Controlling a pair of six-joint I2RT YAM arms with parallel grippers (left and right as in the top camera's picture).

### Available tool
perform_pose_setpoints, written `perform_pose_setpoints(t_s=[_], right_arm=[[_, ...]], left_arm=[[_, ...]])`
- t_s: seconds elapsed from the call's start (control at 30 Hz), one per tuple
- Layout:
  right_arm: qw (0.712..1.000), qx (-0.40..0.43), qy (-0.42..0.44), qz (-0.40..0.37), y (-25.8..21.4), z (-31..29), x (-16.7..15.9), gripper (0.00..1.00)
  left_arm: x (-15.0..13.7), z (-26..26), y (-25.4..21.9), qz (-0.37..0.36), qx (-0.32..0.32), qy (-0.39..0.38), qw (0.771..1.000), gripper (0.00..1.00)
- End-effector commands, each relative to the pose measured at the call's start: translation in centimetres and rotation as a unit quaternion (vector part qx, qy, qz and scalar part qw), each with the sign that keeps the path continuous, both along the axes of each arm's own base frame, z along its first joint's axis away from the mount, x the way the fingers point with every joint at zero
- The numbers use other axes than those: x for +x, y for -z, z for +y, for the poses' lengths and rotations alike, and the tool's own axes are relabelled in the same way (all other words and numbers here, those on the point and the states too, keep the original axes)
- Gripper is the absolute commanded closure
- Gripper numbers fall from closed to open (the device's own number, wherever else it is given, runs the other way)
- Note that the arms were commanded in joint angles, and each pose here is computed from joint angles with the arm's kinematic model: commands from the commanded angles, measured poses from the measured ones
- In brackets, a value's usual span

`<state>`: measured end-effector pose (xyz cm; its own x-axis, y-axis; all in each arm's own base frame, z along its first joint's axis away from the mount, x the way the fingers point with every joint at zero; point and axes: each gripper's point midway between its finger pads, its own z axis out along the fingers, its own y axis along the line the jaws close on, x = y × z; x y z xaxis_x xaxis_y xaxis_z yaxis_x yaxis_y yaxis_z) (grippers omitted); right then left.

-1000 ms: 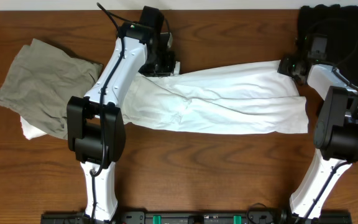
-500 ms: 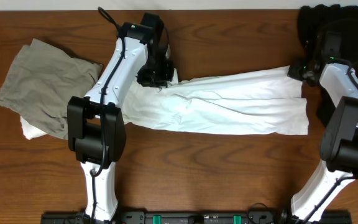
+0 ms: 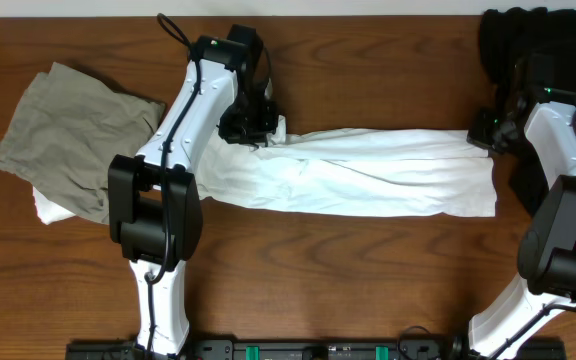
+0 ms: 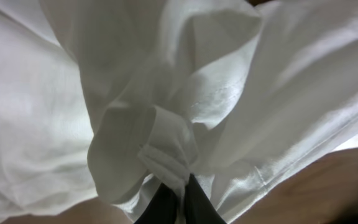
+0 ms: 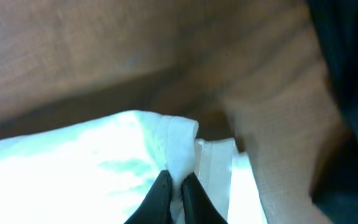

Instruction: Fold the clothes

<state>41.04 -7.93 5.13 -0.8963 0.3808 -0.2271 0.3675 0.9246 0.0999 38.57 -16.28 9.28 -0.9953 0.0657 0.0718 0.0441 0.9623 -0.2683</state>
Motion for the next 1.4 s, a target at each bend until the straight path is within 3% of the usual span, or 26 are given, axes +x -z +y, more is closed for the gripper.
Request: perform_pose_setpoints(t_s=[0.0,0.33,0.67,0.77,0.83,0.97,1.37], right_arm=[[1.0,-0.017,0.008,0.014,-0.6,-0.9,-1.0,0.95],[0.986,-0.135,0.034,0.095,-0.7,-4.8,-4.7,0.96],[0.988,-0.101,0.025,0.112,-0.4,-3.5,-5.6,0.94],[0.985,-0.095,0.021,0.14,-0.3,-3.1,-6.9,0.89],[0.982,-0.093,0.018,0.162,-0.3,-3.0,-8.0,0.77],[0.976,-0.104,0.002,0.191,-0.5,-3.2,-9.3,0.66],[0.977,-0.108,0.004,0.181,-0.5,-3.4,-8.8,0.62]], left_arm=[[-0.6,0.4,-0.1,0.015,0.007,-0.006,1.0,0.94],[-1.6,0.7,-0.1,0.035,0.013,-0.006,0.999,0.93],[-3.5,0.8,1.2,0.072,0.025,-0.01,0.997,0.88],[-3.8,0.5,1.4,0.075,0.027,-0.004,0.997,0.89],[-3.9,0.2,1.4,0.074,0.027,-0.001,0.997,0.89],[-3.9,0.1,1.4,0.075,0.027,0.001,0.997,0.89],[-4.2,0.2,1.3,0.08,0.029,0.001,0.996,0.89]])
